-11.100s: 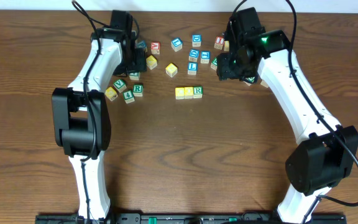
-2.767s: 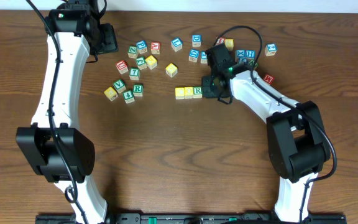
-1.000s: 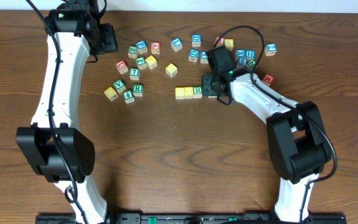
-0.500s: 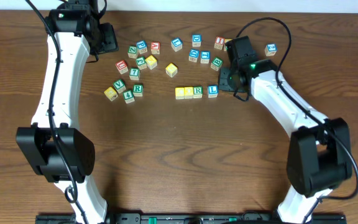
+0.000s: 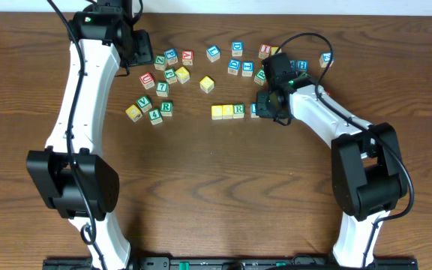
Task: Spell out CORL
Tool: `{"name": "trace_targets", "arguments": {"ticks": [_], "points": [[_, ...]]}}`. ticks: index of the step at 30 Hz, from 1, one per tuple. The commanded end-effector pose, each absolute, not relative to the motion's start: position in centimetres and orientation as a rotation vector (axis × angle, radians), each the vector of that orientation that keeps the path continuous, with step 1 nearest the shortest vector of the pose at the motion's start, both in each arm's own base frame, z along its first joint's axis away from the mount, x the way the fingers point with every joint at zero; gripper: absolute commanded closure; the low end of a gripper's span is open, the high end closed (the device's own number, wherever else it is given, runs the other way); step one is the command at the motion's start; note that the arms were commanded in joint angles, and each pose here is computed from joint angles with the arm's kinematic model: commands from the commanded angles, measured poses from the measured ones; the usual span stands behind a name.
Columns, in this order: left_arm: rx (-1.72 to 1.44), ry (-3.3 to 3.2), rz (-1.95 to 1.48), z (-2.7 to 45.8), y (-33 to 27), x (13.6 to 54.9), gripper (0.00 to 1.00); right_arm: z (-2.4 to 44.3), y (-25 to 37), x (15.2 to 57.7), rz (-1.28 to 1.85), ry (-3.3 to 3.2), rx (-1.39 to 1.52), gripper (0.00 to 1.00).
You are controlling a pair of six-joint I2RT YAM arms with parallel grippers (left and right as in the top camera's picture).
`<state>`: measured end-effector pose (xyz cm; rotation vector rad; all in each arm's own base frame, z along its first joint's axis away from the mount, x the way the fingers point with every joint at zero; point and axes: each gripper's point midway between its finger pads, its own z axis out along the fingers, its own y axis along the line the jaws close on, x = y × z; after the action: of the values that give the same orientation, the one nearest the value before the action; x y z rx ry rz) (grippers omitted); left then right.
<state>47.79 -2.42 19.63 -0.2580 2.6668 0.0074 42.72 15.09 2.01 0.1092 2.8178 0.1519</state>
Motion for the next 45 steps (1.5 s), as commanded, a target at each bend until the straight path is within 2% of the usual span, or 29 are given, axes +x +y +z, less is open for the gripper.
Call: {"name": "trace_targets", "arguments": {"ticks": [1, 17, 24, 45], "points": [[-0.280, 2.696, 0.018, 18.2, -2.3, 47.9, 0.36, 1.6, 15.5, 42.6, 0.156, 2.821, 0.114, 0.81], [-0.279, 2.695, 0.018, 18.2, -2.3, 47.9, 0.36, 1.7, 15.0, 43.2, 0.089, 2.786, 0.112, 0.78], [-0.279, 2.696, 0.019, 18.2, -2.3, 47.8, 0.37, 0.0, 14.6, 43.4, 0.060, 2.772, 0.117, 0.79], [-0.278, 2.698, 0.008, 18.2, -2.4, 47.8, 0.36, -0.3, 16.6, 43.5, 0.177, 2.766, -0.010, 0.81]]}}
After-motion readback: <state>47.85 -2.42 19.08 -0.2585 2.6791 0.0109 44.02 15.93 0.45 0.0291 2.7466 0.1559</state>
